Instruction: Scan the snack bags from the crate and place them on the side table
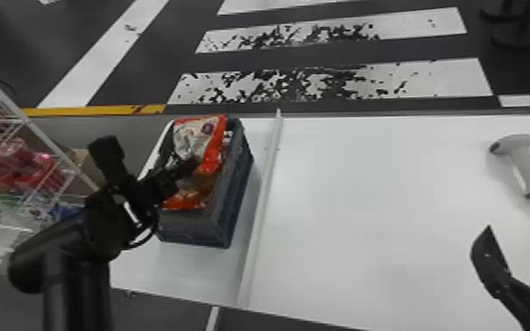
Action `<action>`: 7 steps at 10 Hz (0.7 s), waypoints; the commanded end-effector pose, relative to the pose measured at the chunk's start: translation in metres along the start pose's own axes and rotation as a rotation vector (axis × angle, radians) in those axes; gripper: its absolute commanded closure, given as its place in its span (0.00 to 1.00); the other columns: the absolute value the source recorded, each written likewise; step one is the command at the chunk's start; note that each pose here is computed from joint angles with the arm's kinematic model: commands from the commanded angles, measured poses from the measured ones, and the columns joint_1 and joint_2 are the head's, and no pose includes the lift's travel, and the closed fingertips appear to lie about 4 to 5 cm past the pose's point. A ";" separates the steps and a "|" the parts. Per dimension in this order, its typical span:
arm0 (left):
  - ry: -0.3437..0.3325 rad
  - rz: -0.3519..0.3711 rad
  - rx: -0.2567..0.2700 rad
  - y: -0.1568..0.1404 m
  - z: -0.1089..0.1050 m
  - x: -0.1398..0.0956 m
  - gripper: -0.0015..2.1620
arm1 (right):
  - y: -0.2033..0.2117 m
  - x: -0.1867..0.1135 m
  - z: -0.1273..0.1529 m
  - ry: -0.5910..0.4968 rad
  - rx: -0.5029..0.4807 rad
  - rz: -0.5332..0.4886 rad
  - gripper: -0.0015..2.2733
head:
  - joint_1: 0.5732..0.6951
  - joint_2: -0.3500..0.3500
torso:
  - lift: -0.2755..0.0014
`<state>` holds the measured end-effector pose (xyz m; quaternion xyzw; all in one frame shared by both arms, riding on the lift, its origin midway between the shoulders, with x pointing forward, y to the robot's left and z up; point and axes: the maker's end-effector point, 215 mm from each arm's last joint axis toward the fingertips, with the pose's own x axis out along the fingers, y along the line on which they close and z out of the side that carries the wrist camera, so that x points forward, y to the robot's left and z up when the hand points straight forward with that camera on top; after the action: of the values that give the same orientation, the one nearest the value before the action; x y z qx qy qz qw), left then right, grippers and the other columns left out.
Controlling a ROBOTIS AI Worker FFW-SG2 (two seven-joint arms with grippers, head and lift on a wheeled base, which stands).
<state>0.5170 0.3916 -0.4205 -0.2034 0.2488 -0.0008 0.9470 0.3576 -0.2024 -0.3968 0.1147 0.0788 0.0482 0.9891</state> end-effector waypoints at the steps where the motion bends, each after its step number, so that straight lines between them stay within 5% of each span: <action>1: -0.011 -0.026 -0.003 -0.015 0.007 -0.013 0.99 | 0.000 0.000 0.000 0.000 0.001 -0.001 0.04 | 1.00 0.85 | 0.81; 5: -0.071 -0.116 0.030 -0.078 0.024 -0.056 0.99 | 0.000 0.000 0.000 -0.001 0.002 -0.002 0.04 | 1.00 0.79 | 0.81; 7: -0.051 -0.179 0.038 -0.122 0.006 -0.058 0.99 | 0.000 0.000 0.000 -0.001 0.002 -0.002 0.04 | 1.00 0.75 | 0.81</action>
<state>0.4831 0.3031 -0.3416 -0.2049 0.2032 -0.0731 0.9547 0.3574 -0.2018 -0.3967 0.1157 0.0787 0.0473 0.9890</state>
